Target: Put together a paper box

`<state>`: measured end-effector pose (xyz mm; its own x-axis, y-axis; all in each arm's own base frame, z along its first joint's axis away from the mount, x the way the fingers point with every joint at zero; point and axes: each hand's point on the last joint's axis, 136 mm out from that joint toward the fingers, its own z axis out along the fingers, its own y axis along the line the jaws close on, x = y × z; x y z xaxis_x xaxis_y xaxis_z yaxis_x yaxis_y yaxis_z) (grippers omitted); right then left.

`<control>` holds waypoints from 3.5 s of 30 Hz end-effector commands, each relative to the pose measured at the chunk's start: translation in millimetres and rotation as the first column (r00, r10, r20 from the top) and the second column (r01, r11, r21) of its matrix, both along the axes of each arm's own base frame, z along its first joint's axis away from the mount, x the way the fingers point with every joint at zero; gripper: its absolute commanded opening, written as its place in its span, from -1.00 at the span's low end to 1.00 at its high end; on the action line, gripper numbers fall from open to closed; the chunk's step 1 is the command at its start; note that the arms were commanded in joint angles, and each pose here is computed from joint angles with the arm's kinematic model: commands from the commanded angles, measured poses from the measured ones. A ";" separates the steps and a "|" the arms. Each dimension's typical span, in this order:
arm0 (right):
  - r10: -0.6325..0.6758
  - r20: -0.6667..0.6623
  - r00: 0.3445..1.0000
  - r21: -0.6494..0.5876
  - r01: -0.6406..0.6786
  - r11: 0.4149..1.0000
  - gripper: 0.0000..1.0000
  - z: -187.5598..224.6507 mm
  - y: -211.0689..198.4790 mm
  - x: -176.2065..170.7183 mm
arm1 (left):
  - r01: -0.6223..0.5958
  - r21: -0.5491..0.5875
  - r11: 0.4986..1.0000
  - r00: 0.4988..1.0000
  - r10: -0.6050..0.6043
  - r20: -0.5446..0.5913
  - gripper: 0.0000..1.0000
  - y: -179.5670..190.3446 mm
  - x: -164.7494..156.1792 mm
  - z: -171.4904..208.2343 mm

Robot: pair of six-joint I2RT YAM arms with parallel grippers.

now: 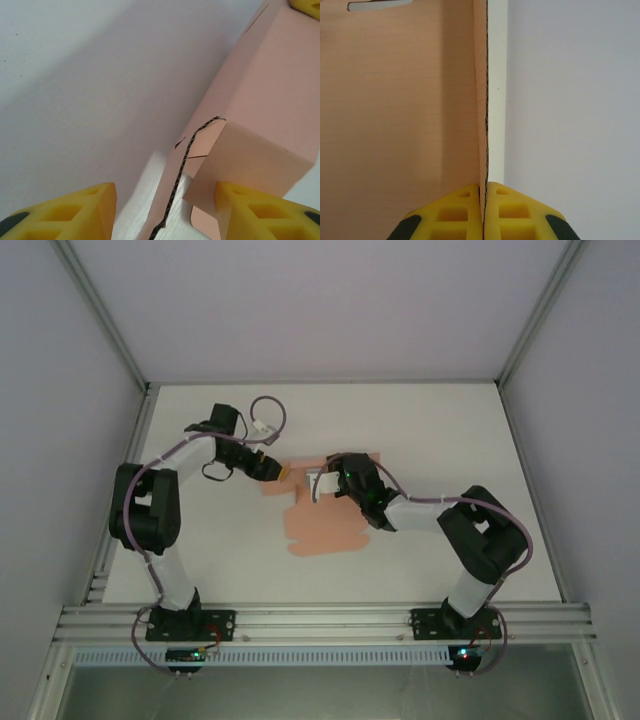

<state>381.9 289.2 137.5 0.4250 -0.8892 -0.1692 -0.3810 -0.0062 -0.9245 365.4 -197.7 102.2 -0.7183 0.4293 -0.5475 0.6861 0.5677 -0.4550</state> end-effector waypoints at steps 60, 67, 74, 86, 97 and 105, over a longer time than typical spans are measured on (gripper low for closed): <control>-0.039 0.249 0.968 0.010 0.037 0.999 -1.00 15.5 -3.3 46.4 | -0.721 -0.034 0.692 0.660 0.702 0.267 0.99 66.2 -22.6 73.6; -0.072 0.333 0.940 0.025 0.067 0.997 -1.00 20.2 0.1 66.5 | -0.886 0.071 0.459 0.464 0.870 0.167 0.99 144.8 27.5 35.1; -0.057 0.316 0.947 0.010 0.057 0.998 -1.00 6.9 5.1 72.6 | -0.833 0.086 0.547 0.553 0.828 0.095 0.99 122.9 84.2 1.7; -0.106 0.270 0.957 -0.008 0.112 0.994 -1.00 -12.9 -3.1 83.3 | -0.587 -0.104 0.803 0.806 0.591 0.016 0.70 41.5 72.3 -1.8; -0.092 0.266 0.960 -0.036 0.106 0.994 -1.00 -18.2 -1.2 73.2 | -0.394 -0.184 0.901 0.878 0.428 0.216 0.56 -13.5 42.2 -1.1; -0.052 0.244 0.968 -0.054 0.067 0.996 -1.00 -25.8 7.0 61.0 | -0.363 -0.156 0.919 0.872 0.394 0.290 0.51 -30.1 50.5 -8.9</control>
